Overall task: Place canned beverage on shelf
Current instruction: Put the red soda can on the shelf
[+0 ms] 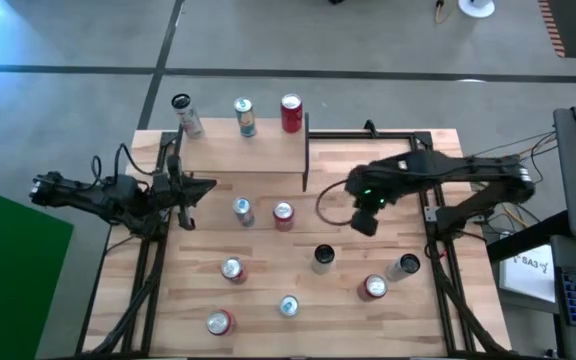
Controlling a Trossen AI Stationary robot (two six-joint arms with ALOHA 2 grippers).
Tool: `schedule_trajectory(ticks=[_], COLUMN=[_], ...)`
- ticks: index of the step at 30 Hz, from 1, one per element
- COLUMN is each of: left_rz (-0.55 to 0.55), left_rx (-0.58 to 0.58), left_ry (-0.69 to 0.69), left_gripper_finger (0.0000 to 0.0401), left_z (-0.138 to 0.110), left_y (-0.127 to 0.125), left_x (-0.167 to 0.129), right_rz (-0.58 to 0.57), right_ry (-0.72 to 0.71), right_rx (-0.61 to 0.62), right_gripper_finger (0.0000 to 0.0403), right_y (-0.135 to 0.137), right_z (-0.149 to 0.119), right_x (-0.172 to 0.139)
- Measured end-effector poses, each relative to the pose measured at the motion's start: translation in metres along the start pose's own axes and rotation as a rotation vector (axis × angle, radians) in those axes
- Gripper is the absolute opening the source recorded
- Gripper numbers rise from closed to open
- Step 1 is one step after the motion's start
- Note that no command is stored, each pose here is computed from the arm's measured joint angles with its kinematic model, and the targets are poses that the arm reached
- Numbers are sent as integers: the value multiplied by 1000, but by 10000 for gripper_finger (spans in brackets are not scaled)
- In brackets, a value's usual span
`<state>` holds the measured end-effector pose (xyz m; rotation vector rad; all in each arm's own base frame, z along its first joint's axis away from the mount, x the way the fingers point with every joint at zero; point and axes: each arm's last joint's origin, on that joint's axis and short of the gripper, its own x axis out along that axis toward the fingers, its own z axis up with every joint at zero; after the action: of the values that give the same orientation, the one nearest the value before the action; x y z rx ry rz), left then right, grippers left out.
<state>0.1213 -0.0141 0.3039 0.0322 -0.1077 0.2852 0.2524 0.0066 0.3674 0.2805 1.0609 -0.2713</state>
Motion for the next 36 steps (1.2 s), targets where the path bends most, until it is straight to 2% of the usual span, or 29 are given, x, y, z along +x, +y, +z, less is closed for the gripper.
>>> schedule_trajectory(ticks=[3,5,8,12,20,27,29,36], left_rz=[-8,-10,-31,-32,-35,-38,-39,22], left_rx=[-24,-39,-54,-59,-84,-41,-6,102], left_ry=[22,13,-16,-20,61,152,220,663], left_gripper_finger=[0,0,0,0,0,0,0,0], left_z=[-4,-4,-3,-6,-20,-27,-29,-40], left_y=[-4,-8,-13,-20,-37,-58,-64,-78], left_x=[7,13,21,33,61,97,108,143], right_rz=[-43,-59,-49,-32,-20,4,22,34], right_ry=[-252,-362,-480,-584,-622,-602,-598,-612], right_rx=[7,-41,-117,-157,-169,-165,-172,-177], right_gripper_finger=[12,12,12,12,12,12,12,12], right_y=[-4,-7,-8,-10,-13,-13,-13,-11], right_z=[1,-1,-7,-14,-29,-32,-32,-29], right_x=[-5,-4,1,14,40,45,45,40])
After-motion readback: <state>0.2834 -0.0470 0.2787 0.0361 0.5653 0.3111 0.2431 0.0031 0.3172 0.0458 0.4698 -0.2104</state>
